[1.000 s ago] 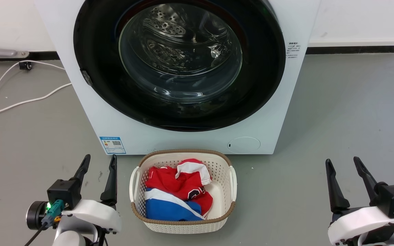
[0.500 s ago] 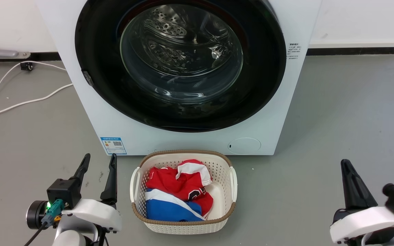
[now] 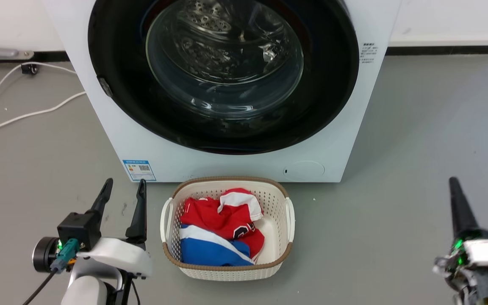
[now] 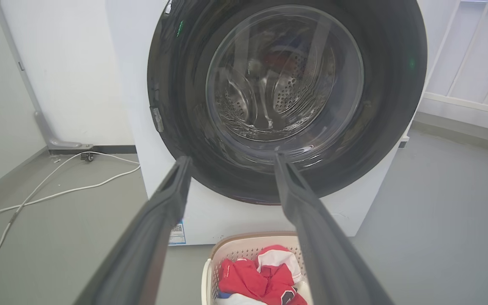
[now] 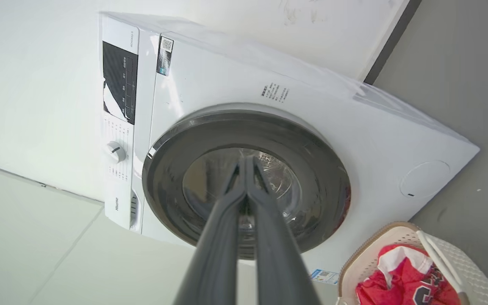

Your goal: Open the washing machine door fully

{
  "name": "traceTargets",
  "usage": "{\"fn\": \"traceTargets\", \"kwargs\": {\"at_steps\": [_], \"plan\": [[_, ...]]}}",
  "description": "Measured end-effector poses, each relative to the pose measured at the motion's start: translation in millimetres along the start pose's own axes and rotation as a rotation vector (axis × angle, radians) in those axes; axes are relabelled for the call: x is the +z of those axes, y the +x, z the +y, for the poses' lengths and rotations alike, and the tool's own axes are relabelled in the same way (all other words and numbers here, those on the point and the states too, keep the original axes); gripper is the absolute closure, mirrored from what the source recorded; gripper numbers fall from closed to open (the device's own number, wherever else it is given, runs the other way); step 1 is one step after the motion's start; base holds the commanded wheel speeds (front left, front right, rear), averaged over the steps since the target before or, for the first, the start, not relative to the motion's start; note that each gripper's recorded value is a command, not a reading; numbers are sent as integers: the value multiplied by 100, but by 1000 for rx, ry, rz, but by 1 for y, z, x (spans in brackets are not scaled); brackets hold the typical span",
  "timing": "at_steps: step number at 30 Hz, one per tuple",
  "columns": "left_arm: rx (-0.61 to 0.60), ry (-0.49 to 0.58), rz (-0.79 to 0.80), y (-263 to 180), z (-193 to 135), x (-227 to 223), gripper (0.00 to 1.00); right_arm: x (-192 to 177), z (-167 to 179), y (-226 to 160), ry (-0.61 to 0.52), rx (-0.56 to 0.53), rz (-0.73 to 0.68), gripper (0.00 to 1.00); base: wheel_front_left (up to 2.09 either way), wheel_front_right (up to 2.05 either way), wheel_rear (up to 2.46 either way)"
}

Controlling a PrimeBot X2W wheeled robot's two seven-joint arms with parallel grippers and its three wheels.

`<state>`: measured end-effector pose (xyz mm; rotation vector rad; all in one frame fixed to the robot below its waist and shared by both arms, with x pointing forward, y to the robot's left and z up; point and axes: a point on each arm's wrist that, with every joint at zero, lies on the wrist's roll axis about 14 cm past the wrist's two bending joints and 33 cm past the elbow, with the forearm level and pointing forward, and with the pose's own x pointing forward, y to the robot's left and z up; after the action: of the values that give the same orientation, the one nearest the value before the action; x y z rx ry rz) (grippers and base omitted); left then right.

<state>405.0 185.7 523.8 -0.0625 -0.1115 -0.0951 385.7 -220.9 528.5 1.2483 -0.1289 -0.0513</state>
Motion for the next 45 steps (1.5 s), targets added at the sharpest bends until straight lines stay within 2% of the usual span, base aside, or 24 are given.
{"fn": "traceTargets", "kwargs": {"at_steps": [6, 13, 19, 25, 30, 45], "plan": [[0, 0, -15, 14, 2, 1, 0, 14, -5, 34, 208, -7, -10, 100, 0, 0, 0], [-13, -3, -11, 34, 2, -7, 0, 24, -17, 93, 245, -30, 71, 100, 0, 0, 0], [-20, -4, -11, 49, 3, -14, 0, 20, -22, 150, 190, -64, 187, 100, 0, 0, 0], [-15, -7, -4, 61, 8, -25, 0, -12, -11, 206, 93, -72, 368, 100, 0, 0, 0], [-7, -6, 10, 69, 14, -36, 0, -38, 4, 246, 44, -58, 451, 100, 0, 0, 0], [21, 6, 54, 74, 27, -57, 0, -110, 25, 294, -36, -41, 620, 100, 0, 0, 0]]}}
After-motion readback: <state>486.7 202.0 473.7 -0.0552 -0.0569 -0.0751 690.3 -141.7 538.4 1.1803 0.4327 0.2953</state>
